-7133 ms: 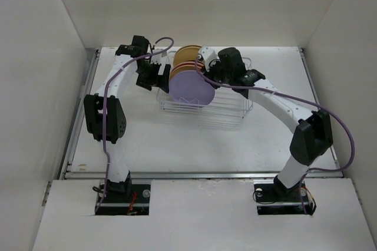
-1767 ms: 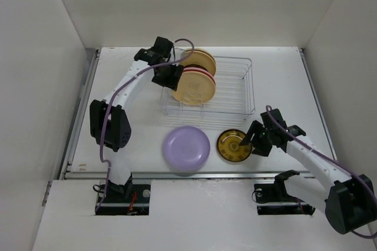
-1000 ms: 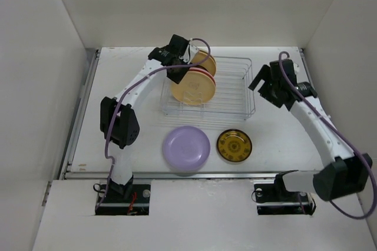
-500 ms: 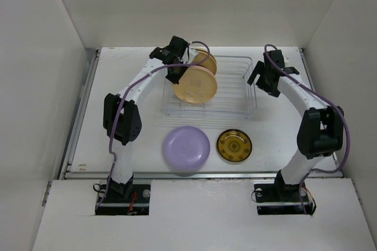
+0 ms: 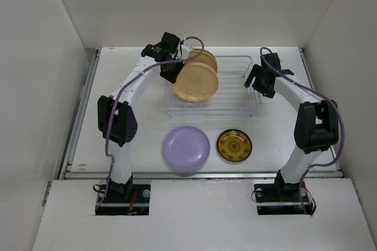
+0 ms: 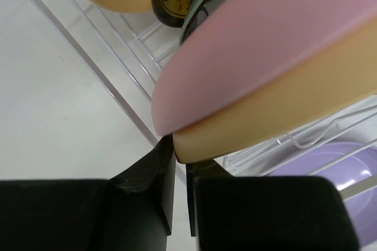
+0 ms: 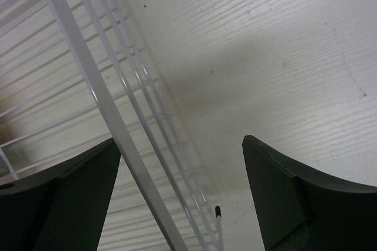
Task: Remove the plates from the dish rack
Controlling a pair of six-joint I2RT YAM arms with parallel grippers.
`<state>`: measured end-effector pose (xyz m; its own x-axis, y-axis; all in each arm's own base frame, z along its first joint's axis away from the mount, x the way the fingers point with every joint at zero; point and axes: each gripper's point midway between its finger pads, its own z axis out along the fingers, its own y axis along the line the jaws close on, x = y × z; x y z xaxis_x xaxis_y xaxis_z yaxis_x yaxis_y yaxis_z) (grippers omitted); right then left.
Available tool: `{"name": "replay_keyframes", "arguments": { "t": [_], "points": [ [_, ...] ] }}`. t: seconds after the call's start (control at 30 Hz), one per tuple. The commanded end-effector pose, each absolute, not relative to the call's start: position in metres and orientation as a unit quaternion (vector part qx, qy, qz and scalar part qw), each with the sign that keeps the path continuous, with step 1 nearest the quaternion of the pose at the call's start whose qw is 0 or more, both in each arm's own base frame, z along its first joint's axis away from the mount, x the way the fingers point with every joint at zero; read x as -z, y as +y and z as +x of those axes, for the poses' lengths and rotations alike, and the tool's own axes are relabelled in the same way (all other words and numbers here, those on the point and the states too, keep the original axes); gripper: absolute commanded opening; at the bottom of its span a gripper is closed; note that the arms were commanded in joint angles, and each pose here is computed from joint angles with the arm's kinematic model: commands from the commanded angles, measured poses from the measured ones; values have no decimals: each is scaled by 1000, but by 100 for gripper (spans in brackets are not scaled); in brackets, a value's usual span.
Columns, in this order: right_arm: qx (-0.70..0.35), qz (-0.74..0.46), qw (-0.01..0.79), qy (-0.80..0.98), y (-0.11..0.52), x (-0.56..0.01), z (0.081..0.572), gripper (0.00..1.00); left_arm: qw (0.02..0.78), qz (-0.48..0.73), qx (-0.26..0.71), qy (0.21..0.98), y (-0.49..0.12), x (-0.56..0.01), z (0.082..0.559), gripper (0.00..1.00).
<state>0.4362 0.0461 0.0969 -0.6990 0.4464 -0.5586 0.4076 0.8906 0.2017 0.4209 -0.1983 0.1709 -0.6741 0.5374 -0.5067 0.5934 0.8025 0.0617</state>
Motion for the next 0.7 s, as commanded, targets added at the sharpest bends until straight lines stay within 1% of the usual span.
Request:
{"name": "replay_keyframes", "arguments": {
  "t": [0.0, 0.23, 0.3, 0.37, 0.47, 0.5, 0.67],
  "points": [
    [-52, 224, 334, 914, 51, -102, 447, 89, 347, 276, 159, 882, -219, -268, 401, 0],
    [-56, 222, 327, 917, 53, -93, 442, 89, 349, 267, 172, 882, -219, -272, 399, 0],
    [-56, 222, 327, 917, 53, -93, 442, 89, 337, 270, 169, 886, -219, -260, 400, 0],
    [-60, 221, 325, 917, 54, -93, 442, 89, 339, 268, 141, 891, -210, -252, 405, 0],
    [-60, 221, 326, 917, 54, -94, 440, 89, 328, 267, 149, 894, -210, -244, 405, 0],
    [-59, 222, 337, 913, 53, -101, 442, 89, 334, 269, 154, 890, -211, -251, 403, 0],
    [-64, 226, 331, 914, 54, -97, 440, 89, 378, 247, 184, 873, -217, -289, 408, 0]
  ]
}}
